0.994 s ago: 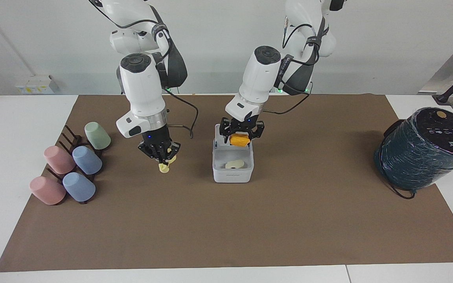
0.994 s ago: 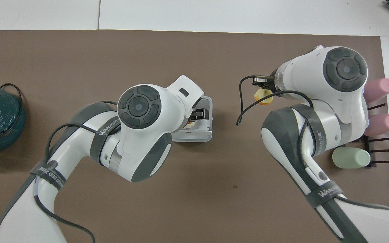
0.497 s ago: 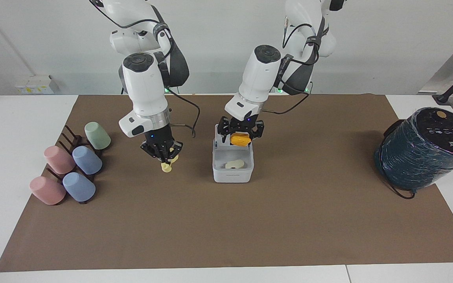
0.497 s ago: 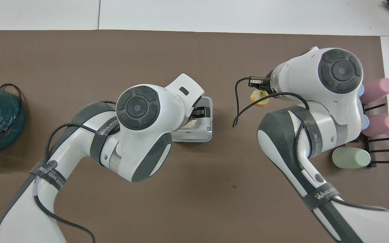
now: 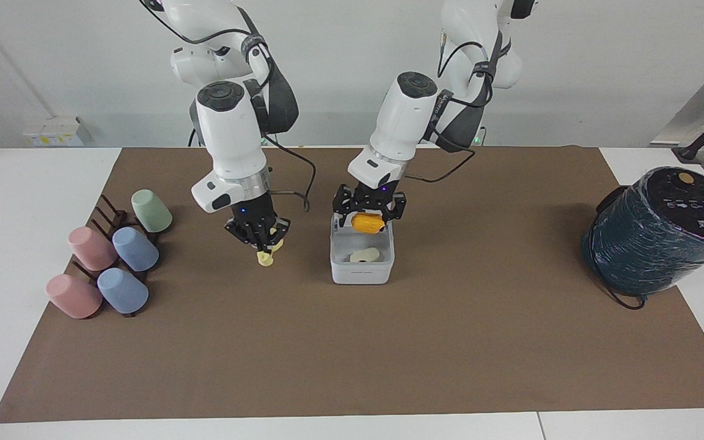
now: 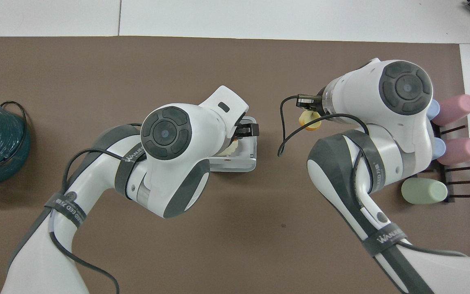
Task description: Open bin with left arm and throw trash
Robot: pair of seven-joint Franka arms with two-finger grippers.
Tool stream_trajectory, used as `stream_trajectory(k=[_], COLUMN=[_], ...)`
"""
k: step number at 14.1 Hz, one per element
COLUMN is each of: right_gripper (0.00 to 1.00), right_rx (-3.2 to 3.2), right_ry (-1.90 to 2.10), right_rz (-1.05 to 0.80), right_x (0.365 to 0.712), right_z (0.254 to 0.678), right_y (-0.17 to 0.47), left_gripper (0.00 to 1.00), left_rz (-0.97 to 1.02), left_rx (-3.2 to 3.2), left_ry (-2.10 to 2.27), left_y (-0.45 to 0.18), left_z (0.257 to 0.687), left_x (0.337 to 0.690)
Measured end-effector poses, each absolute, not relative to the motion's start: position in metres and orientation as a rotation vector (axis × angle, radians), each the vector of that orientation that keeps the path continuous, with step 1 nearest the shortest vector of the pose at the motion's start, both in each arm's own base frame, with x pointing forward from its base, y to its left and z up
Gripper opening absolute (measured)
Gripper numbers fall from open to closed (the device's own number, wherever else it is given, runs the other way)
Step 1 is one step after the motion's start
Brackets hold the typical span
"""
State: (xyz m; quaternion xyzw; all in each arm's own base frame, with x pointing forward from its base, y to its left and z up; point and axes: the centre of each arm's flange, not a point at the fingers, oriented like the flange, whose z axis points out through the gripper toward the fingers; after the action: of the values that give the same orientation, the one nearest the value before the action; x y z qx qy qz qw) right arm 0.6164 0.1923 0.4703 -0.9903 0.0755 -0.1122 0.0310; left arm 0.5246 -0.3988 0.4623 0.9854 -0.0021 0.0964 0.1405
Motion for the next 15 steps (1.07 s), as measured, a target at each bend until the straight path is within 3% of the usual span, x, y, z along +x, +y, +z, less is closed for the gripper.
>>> stream_trajectory(k=[4, 11, 15], right_gripper=[0.07, 0.07, 0.07], right_rx=[-3.049, -3.046, -3.046], right_ry=[0.21, 0.204, 0.204], right_rz=[-0.342, -0.34, -0.34], right_x=[0.614, 0.613, 0.613], right_z=[0.468, 0.466, 0.466], right_y=[0.202, 0.206, 0.206], left_gripper=[1.0, 1.0, 1.0], left_rz=[0.272, 0.254, 0.265], left_rx=[2.851, 2.861, 2.853], left_ry=[-0.001, -0.026, -0.042], left_y=[-0.398, -0.421, -0.429], left_z=[0.455, 0.387, 0.384], left_x=[0.526, 0.521, 0.517])
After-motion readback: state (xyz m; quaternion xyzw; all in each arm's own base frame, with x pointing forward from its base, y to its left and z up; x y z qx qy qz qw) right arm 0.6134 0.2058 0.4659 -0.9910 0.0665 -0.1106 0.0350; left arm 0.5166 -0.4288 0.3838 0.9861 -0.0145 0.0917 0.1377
